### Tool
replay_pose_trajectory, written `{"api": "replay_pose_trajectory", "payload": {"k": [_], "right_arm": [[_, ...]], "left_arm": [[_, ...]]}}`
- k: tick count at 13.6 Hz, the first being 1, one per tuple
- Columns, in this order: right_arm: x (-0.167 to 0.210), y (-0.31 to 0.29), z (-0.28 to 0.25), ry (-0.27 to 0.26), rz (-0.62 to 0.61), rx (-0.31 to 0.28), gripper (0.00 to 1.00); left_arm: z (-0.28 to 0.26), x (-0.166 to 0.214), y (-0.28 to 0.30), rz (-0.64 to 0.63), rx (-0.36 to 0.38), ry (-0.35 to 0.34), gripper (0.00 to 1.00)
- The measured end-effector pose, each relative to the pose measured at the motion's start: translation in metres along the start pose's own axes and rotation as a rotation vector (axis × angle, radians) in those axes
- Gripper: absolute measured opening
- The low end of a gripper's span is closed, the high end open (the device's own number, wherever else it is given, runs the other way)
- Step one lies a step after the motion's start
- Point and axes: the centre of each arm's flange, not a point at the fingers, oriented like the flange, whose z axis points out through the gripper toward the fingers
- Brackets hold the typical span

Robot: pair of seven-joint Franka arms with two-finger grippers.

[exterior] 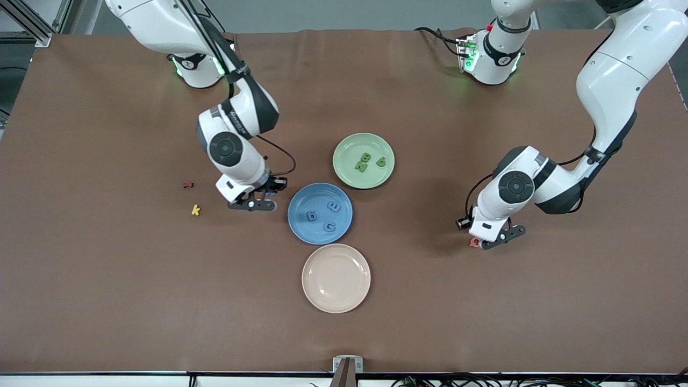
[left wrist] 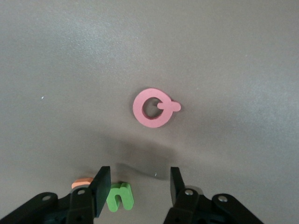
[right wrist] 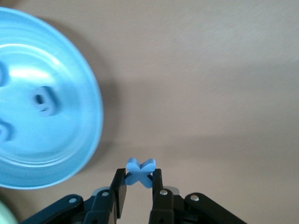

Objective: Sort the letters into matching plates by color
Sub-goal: 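Drop the blue x on the blue plate while the left gripper grasps n, then withdraw the right gripper while the left gripper lifts the green n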

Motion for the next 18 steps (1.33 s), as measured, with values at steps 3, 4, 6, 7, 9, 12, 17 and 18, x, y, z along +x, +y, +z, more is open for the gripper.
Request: {"api": "replay_pose_trajectory", "payload": {"k": [3,4,6,7,9,12,17,18], "right_arm": [[-0.016,-0.052,0.012,0.002,0.083,0.0,0.27],[-0.019,-0.068,0.019,0.002,0.11,0.0,0.27],[-0.022,-0.098,0.032,0.004,0.157,0.005,0.27],[-0.021,-0.111,0.038,0.006,0.171,0.008,0.27],[-0.017,-0.126,0.047,0.01,0.193,0.017,0.27],[-0.009,-0.132,0.047,0.018,0.205,0.027,0.27],[-0.006,-0.134,0.046,0.021,0.208,0.031,0.27],[-0.006,-0.134,0.046,0.019,0.208,0.029,0.27]], "left_arm": [[0.003,0.0,-0.003,0.013,0.005,-0.004,0.6],[0.004,0.001,-0.004,0.013,0.006,-0.004,0.6],[0.005,0.001,-0.005,0.012,0.006,-0.004,0.59],[0.006,0.001,-0.005,0.012,0.006,-0.005,0.59],[0.007,0.005,-0.011,0.0,0.002,-0.005,0.56],[0.012,0.009,-0.026,-0.023,-0.02,-0.008,0.56],[0.006,0.004,-0.018,-0.012,-0.038,-0.006,0.55],[0.006,0.003,-0.017,-0.01,-0.039,-0.006,0.55]]}}
